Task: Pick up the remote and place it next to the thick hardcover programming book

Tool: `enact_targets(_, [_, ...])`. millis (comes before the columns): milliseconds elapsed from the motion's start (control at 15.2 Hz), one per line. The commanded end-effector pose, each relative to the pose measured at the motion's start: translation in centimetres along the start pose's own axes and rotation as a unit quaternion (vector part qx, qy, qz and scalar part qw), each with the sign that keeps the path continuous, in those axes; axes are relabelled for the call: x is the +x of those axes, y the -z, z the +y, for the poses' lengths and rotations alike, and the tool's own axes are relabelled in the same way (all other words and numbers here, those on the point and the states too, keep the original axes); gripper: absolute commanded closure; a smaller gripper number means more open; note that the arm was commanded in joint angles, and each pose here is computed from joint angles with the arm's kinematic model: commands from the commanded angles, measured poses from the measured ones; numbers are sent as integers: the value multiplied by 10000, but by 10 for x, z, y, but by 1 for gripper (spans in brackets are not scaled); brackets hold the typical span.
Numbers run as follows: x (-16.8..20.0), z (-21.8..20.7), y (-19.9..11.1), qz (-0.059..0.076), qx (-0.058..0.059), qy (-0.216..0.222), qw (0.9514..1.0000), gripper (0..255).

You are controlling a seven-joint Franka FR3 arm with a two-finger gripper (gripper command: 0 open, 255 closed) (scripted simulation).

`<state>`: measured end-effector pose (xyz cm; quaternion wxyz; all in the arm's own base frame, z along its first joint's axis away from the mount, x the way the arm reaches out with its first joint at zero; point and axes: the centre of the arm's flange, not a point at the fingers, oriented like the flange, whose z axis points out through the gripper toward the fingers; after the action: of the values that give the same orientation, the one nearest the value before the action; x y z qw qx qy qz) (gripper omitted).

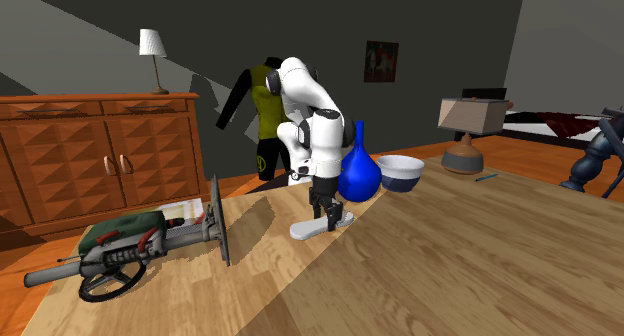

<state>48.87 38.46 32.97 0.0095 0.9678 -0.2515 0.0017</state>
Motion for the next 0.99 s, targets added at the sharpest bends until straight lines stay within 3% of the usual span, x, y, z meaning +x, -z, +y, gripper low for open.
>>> enact_targets(0, [0,0,0,0,1,0,10000,255])
enact_targets(462, [0,0,0,0,1,0,10000,255])
enact_targets(924, [0,1,37,0,1,0,10000,255])
